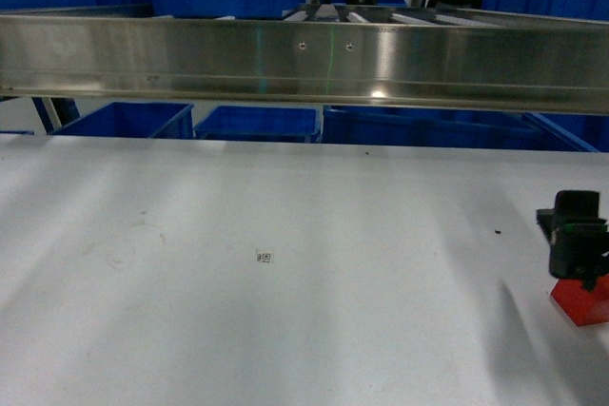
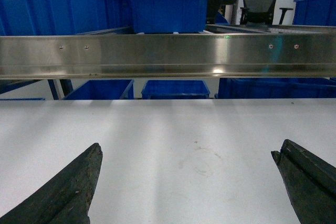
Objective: Place magnetic block on left shelf second layer
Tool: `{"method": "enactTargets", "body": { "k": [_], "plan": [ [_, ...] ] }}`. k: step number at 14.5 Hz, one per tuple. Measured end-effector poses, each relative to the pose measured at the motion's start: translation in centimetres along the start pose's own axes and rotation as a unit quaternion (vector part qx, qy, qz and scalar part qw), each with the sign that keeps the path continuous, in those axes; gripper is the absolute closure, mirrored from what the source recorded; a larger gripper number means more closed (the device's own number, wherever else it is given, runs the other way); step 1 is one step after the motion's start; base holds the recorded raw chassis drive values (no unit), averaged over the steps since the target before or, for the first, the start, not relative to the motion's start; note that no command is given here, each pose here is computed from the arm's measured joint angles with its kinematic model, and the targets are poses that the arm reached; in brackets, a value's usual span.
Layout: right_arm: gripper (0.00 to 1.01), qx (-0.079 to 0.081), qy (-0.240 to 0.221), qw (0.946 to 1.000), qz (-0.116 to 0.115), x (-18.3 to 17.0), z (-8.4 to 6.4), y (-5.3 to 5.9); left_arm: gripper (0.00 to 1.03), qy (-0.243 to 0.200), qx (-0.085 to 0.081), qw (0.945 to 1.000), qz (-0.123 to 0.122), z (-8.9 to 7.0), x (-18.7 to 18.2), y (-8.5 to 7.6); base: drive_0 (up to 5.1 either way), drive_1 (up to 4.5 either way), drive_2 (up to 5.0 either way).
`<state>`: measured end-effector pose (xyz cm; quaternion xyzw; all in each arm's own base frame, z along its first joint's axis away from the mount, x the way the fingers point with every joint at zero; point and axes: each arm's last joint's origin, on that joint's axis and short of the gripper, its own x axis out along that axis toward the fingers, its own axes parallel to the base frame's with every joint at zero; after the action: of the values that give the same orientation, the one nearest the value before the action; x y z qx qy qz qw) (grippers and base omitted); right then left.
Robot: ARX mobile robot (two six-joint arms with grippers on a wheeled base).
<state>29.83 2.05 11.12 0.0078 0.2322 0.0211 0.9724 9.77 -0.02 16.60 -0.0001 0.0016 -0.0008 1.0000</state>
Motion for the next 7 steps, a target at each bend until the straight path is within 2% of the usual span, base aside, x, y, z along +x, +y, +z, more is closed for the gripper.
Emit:
{"method": "enactTargets", "body": {
  "k": [2, 5, 7],
  "plan": [
    [0.03, 0.000, 0.007, 1.0000, 0.007, 0.2, -0.6, 0.1, 0.05, 0.000, 0.000, 1.0000, 0.000, 0.0, 0.0, 0.0, 0.0, 0.00, 0.0],
    [0.03, -0.002, 0.053, 0.9985, 0.012, 1.2, -3.4, 0.3, 0.05, 0.000, 0.000, 1.0000, 0.000, 0.0, 0.0, 0.0, 0.0, 0.00, 0.0],
    [0.03, 0.001, 0.051, 0.9987, 0.008, 1.4, -3.8, 0.0, 0.05, 0.000, 0.000, 1.0000, 0.000, 0.0, 0.0, 0.0, 0.0, 0.00, 0.0]
  ]
}}
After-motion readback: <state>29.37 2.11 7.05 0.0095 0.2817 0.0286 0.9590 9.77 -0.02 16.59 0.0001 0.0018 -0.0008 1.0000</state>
